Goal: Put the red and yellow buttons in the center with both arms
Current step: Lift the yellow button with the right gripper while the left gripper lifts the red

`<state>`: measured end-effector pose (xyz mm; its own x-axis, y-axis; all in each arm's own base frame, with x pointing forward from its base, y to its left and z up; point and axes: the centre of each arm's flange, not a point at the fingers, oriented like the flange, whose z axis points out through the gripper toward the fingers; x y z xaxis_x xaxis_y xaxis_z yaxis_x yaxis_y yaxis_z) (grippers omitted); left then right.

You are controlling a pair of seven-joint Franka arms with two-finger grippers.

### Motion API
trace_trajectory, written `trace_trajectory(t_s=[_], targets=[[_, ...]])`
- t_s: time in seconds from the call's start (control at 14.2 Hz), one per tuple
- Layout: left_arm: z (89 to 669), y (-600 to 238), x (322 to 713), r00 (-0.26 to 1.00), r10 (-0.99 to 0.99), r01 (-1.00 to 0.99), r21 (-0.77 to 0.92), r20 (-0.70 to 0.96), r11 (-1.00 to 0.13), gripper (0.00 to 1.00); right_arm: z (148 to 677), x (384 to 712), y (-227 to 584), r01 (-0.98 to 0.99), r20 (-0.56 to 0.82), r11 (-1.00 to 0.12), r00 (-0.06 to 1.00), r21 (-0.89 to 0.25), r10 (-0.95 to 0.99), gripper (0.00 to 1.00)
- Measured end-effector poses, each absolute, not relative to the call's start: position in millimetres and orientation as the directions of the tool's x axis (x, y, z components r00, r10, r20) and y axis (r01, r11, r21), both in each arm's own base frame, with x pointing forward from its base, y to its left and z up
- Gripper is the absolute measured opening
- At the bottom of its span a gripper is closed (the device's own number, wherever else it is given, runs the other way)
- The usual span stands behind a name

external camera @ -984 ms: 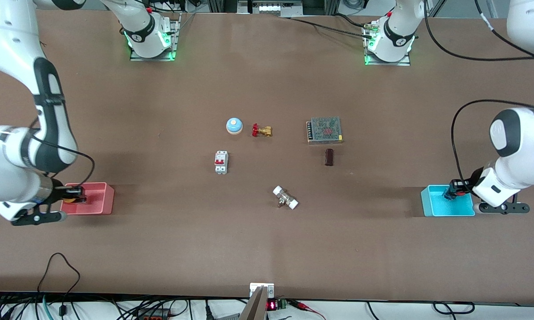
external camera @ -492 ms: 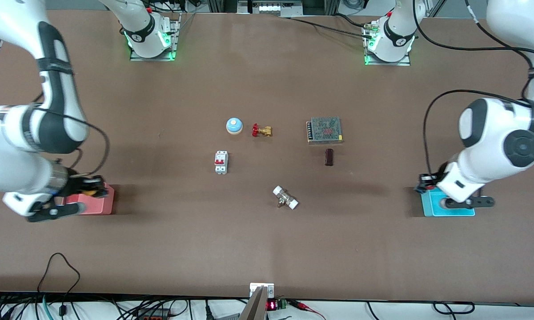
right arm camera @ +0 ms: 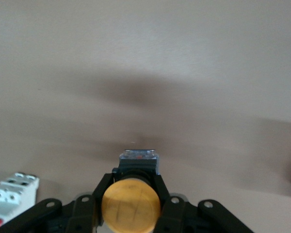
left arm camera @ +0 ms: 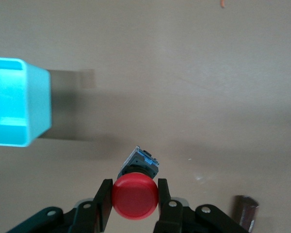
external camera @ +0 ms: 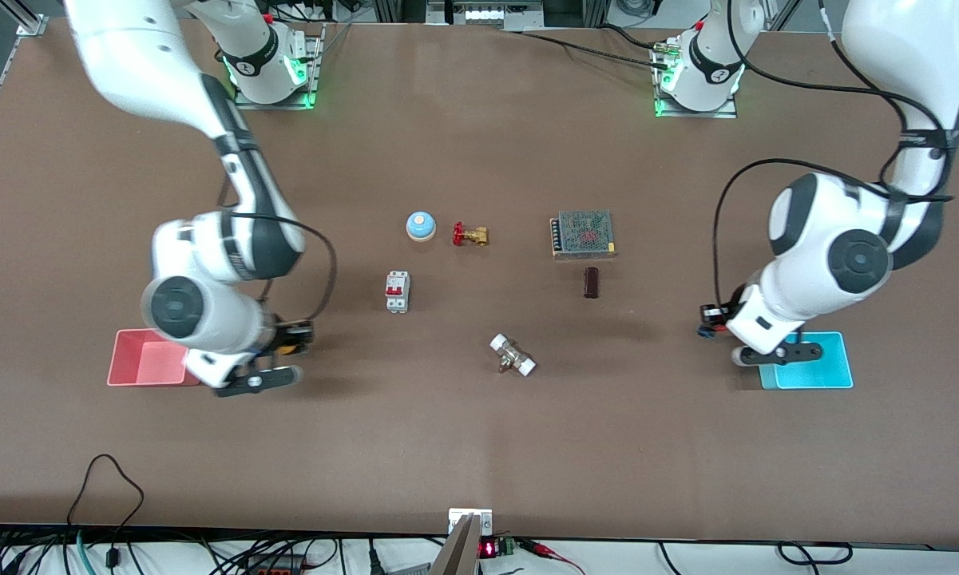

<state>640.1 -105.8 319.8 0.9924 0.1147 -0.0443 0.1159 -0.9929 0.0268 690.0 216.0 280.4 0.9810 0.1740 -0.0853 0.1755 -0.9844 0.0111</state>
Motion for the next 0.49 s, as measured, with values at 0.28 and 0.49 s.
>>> trace_trajectory(t_s=[0.28,0.49], targets=[[290.0,-141.1,626.0,0.99,0.141,0.142,0.052,-0.029,-0.988,0.42,248.8,681.6,247.1,0.127,-0.082,-0.992,0.989,0.021,0.125,0.39],[268.9,-164.8,620.9,0.989,0.143,0.146,0.062,-0.04,-0.987,0.42,235.4,677.2,252.6,0.072,-0.089,-0.997,0.994,0.03,0.069,0.39]])
